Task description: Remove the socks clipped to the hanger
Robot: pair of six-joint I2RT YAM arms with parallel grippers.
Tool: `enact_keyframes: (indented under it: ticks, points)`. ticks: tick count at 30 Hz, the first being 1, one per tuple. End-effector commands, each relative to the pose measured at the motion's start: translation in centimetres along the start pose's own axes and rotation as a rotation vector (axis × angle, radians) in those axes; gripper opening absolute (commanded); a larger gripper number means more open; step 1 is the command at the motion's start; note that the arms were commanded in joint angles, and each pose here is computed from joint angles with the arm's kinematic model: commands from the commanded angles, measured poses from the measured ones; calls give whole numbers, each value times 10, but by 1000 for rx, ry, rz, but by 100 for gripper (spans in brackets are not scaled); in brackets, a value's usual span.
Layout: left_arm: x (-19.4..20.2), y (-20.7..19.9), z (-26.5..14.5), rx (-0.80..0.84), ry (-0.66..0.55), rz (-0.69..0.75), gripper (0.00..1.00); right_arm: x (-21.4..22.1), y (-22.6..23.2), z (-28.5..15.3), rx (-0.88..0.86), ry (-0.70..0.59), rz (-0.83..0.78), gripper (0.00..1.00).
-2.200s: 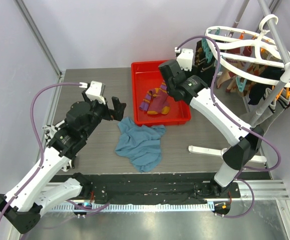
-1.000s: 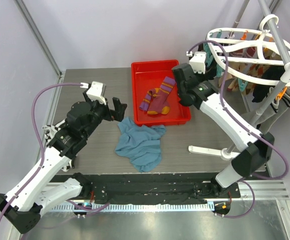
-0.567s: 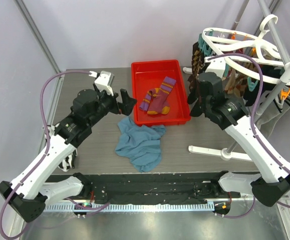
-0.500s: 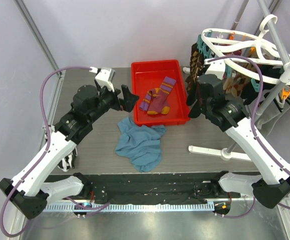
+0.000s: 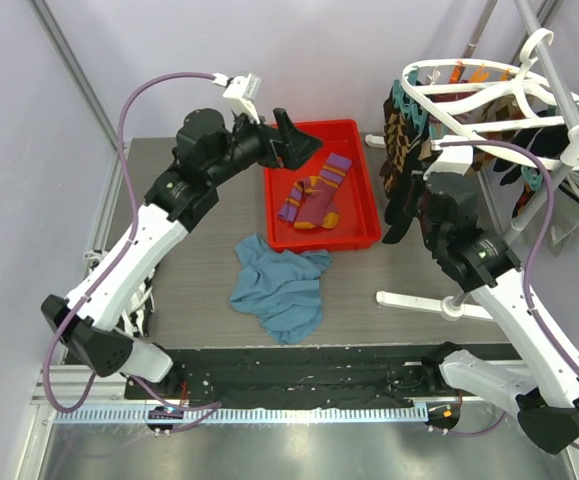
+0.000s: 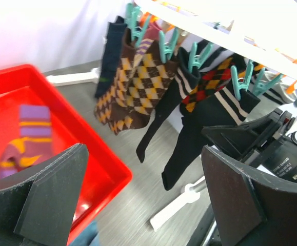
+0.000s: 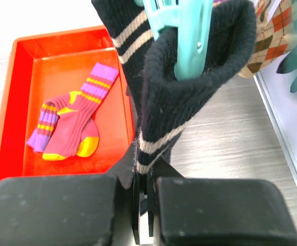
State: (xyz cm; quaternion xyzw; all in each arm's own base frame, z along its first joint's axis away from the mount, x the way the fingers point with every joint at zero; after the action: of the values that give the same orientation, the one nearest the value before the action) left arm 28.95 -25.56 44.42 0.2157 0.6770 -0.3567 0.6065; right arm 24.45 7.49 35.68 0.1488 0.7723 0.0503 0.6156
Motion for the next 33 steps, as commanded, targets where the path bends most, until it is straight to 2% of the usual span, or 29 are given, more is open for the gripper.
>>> enact_keyframes:
  ticks: [1,7,18,23,33]
  points:
    - [-16,-21,14,144,-76,-44,97,-17,1,-3,-47,-69,60,1]
    - [-3,-29,43,182,-61,-60,97,-16,-3,-13,-84,-62,109,1]
    - [-22,-63,89,278,-114,-71,95,-9,-8,-21,-130,-83,166,1]
    - [-19,-74,113,315,-133,-79,94,-13,-6,-26,-169,-99,184,3]
    - [-21,-92,136,367,-196,-118,91,-16,-8,-32,-185,-115,189,4]
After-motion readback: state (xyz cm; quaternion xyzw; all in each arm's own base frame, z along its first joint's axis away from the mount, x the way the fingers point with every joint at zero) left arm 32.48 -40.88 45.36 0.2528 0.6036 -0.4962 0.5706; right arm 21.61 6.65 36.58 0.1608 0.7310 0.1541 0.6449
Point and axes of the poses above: each gripper's point midway between its finger pads, its own z axis out along the fingers, its own y axis along the line the jaws close on, x = y × z, the point moved 7 cm from there along -z, back along the fingers, and after that the axes turned 14 degrees about z, right-handed, at the moved point
